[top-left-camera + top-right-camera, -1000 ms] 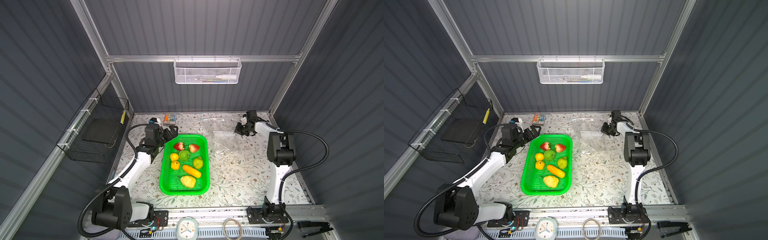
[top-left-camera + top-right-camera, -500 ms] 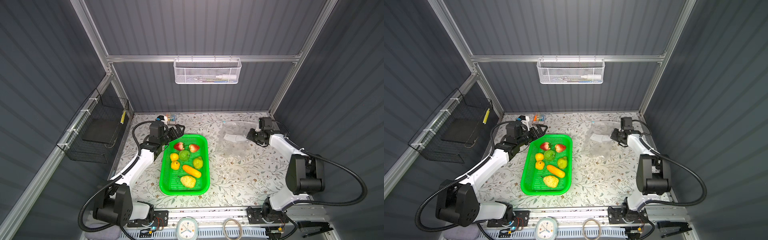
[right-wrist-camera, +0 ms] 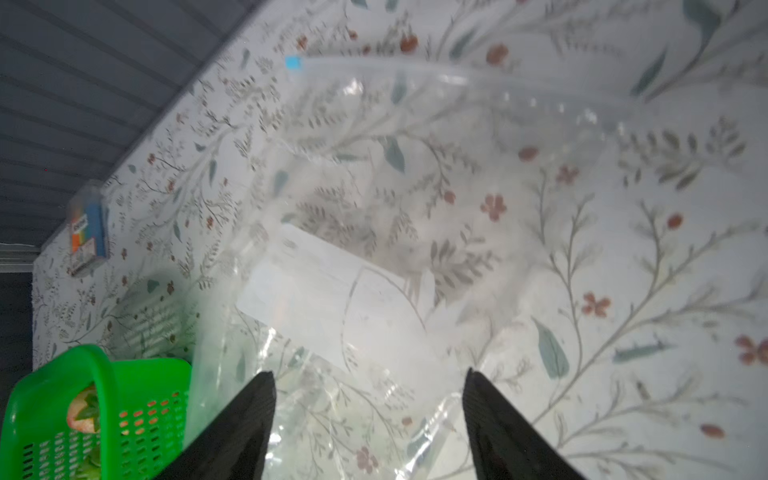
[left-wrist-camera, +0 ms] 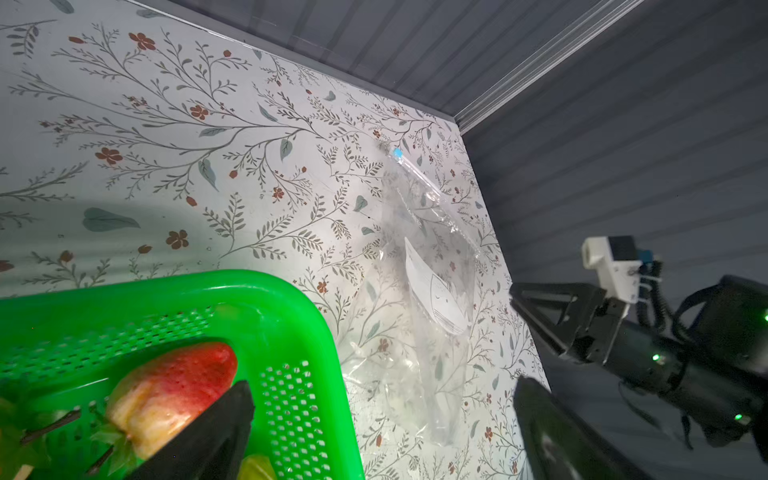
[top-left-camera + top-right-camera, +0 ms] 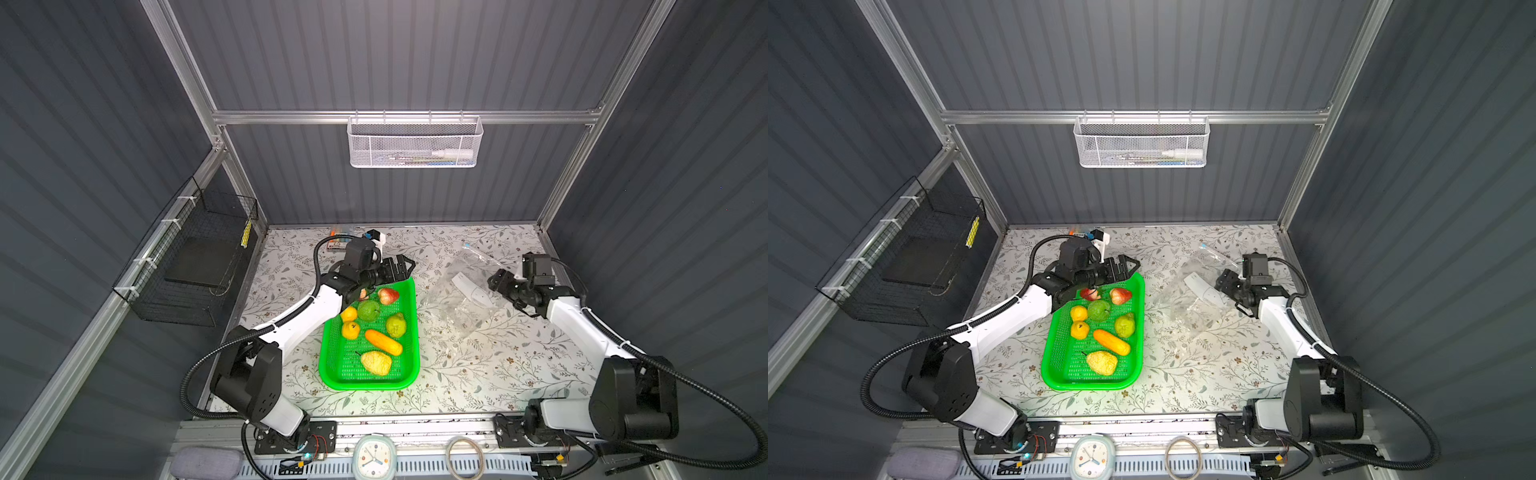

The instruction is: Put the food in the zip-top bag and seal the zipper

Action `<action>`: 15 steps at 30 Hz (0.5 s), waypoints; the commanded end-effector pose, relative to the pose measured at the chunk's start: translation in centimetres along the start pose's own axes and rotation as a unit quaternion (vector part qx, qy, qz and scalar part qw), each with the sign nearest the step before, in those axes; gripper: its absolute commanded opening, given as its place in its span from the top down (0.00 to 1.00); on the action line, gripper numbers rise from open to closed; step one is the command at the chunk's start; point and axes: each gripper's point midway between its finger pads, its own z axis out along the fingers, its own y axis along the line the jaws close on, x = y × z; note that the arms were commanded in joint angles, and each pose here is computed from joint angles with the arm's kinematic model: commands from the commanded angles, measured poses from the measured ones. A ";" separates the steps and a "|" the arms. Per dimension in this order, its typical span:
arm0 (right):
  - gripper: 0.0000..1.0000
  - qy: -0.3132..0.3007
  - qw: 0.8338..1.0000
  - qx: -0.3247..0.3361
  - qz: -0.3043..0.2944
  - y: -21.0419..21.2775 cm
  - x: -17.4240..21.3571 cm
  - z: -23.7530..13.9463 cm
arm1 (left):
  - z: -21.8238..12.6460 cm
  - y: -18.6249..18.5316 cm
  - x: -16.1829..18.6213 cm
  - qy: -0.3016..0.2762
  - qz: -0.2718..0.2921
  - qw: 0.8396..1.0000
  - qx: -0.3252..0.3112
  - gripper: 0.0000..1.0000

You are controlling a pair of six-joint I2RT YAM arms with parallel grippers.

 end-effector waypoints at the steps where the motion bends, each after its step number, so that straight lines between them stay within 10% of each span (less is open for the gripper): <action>1: 0.21 0.019 0.991 -0.019 -0.134 1.0 -2.4 0.8 | 0.2 -1.1 -0.4 0.005 0.012 1.000 0.009 0.00; 15: 0.15 0.104 0.969 -0.065 -0.214 -1.7 -8.1 9.0 | 1.5 -0.8 -0.5 0.026 0.013 1.000 -0.003 0.00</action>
